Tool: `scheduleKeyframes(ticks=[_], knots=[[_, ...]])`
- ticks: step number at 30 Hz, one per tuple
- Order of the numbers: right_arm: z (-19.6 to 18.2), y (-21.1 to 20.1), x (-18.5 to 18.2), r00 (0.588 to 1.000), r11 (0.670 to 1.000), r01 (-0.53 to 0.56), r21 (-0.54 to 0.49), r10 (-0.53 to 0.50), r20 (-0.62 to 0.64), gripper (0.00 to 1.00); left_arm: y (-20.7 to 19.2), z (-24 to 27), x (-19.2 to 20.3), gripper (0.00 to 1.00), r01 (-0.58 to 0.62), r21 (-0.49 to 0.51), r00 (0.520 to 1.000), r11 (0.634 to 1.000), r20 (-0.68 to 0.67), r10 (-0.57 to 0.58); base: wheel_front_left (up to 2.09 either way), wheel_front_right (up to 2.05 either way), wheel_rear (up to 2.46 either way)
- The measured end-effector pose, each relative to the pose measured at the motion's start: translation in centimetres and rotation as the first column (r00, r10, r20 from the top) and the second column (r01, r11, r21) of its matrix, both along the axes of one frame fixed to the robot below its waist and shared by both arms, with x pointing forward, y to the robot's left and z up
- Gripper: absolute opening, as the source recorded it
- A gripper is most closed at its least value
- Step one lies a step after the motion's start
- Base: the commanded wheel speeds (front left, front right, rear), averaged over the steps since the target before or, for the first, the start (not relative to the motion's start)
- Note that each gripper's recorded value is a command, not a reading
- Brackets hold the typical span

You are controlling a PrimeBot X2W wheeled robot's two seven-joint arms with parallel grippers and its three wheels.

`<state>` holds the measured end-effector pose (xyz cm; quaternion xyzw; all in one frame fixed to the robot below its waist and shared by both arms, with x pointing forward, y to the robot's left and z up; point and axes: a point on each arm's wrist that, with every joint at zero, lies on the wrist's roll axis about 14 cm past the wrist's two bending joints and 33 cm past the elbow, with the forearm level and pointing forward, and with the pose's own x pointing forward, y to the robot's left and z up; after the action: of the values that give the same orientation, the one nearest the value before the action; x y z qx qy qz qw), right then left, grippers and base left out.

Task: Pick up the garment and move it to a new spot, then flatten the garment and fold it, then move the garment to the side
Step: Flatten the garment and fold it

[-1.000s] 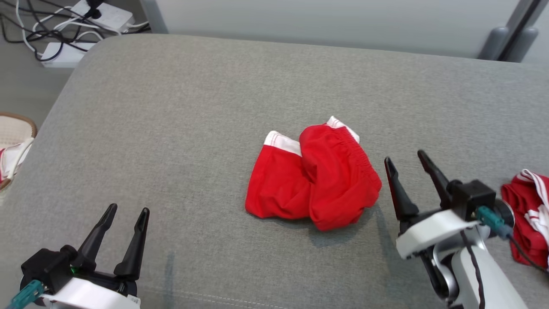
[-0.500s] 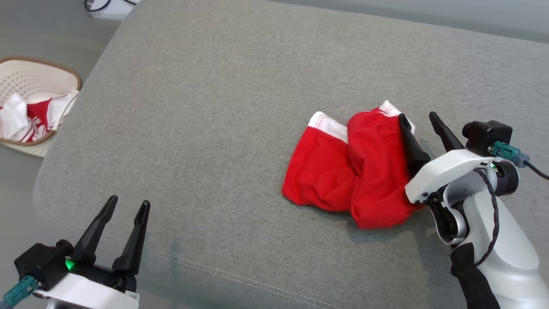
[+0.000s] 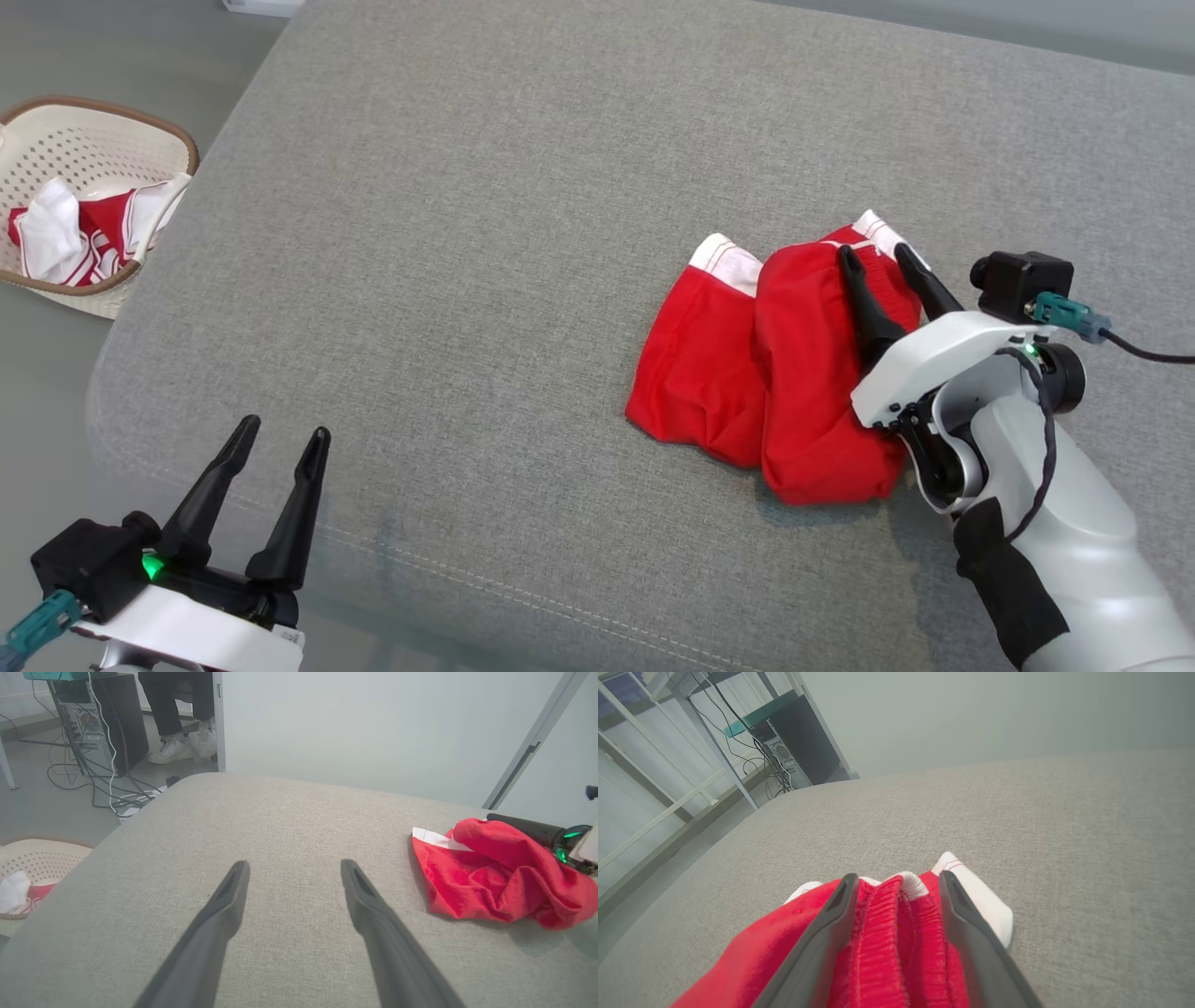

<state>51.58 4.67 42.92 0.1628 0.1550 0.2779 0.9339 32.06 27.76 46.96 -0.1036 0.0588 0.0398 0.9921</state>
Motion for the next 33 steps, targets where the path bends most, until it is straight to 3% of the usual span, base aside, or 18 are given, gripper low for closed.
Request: scheduleKeyframes(ticks=[2, 3, 4, 6, 10, 12, 13, 14, 21, 25, 28, 30, 33], knots=[[0.3, 0.0, 0.2, 1.000, 1.000, 0.003, 0.005, -0.003, 0.003, 0.87, -0.4, -0.1, 0.1, 1.00, 0.011, -0.004, 1.000, 1.000, 0.000, -0.011, 0.00, 0.00, 0.00], [0.2, 0.0, 0.1, 1.000, 1.000, 0.000, 0.001, 0.000, 0.001, 0.76, -0.5, -0.1, 0.2, 1.00, 0.015, -0.006, 1.000, 1.000, 0.001, -0.015, 0.00, 0.00, 0.00], [0.1, 0.0, 0.1, 1.000, 1.000, 0.000, 0.002, 0.000, -0.007, 0.49, -0.6, -0.1, 0.3, 1.00, 0.020, -0.007, 1.000, 1.000, 0.000, -0.020, 0.00, 0.00, 0.00], [-0.6, -0.1, -0.1, 0.999, 1.000, -0.004, -0.003, 0.003, -0.046, 0.35, -0.8, -0.2, 0.4, 1.00, 0.027, -0.009, 1.000, 1.000, -0.002, -0.027, 0.00, 0.00, 0.00], [-1.7, 0.1, -0.5, 0.994, 1.000, -0.019, -0.017, 0.017, -0.106, 0.35, -1.0, -0.4, 0.4, 1.00, 0.033, -0.010, 0.999, 0.999, -0.009, -0.034, 0.00, 0.00, 0.00], [-1.2, 0.5, -0.1, 0.994, 1.000, -0.019, -0.002, 0.018, -0.108, 0.22, -1.0, -0.4, 0.3, 1.00, 0.032, -0.009, 0.999, 0.999, -0.009, -0.033, 0.00, 0.00, 0.00], [-1.0, 0.7, 0.0, 0.994, 1.000, -0.024, 0.000, 0.024, -0.104, 0.05, -1.0, -0.4, 0.3, 1.00, 0.032, -0.009, 0.999, 0.999, -0.009, -0.032, 0.00, 0.00, 0.00], [-0.8, 0.8, 0.1, 0.994, 1.000, -0.026, 0.006, 0.026, -0.103, 0.00, -1.0, -0.4, 0.3, 1.00, 0.031, -0.009, 0.999, 0.999, -0.010, -0.031, 0.00, 0.00, 0.00], [2.0, 1.0, 0.6, 0.998, 0.995, 0.004, 0.100, 0.002, -0.063, 0.00, -1.3, -0.2, 0.6, 1.00, 0.040, -0.018, 0.999, 0.999, 0.005, -0.039, 0.00, 0.00, 0.00], [4.0, 2.5, -1.0, 0.994, 0.990, -0.096, 0.101, 0.100, -0.038, 0.00, -2.1, 0.3, 1.4, 1.00, 0.068, -0.026, 0.997, 0.997, 0.031, -0.067, 0.00, 0.00, 0.00], [2.8, 2.6, -3.7, 0.977, 0.983, -0.172, 0.063, 0.178, -0.116, 0.00, -3.2, 0.9, 2.3, 1.00, 0.107, -0.032, 0.993, 0.994, 0.057, -0.105, 0.00, 0.00, 0.00], [1.0, 0.3, -5.2, 0.965, 0.984, -0.176, 0.021, 0.176, -0.193, 0.00, -4.0, 1.1, 2.9, 1.00, 0.134, -0.036, 0.989, 0.990, 0.070, -0.131, 0.00, 0.00, 0.00], [-1.8, -7.0, -7.3, 0.945, 0.992, -0.110, -0.063, 0.084, -0.317, 0.00, -5.9, 1.7, 4.1, 1.00, 0.198, -0.037, 0.976, 0.980, 0.096, -0.194, 0.00, 0.00, 0.00]])
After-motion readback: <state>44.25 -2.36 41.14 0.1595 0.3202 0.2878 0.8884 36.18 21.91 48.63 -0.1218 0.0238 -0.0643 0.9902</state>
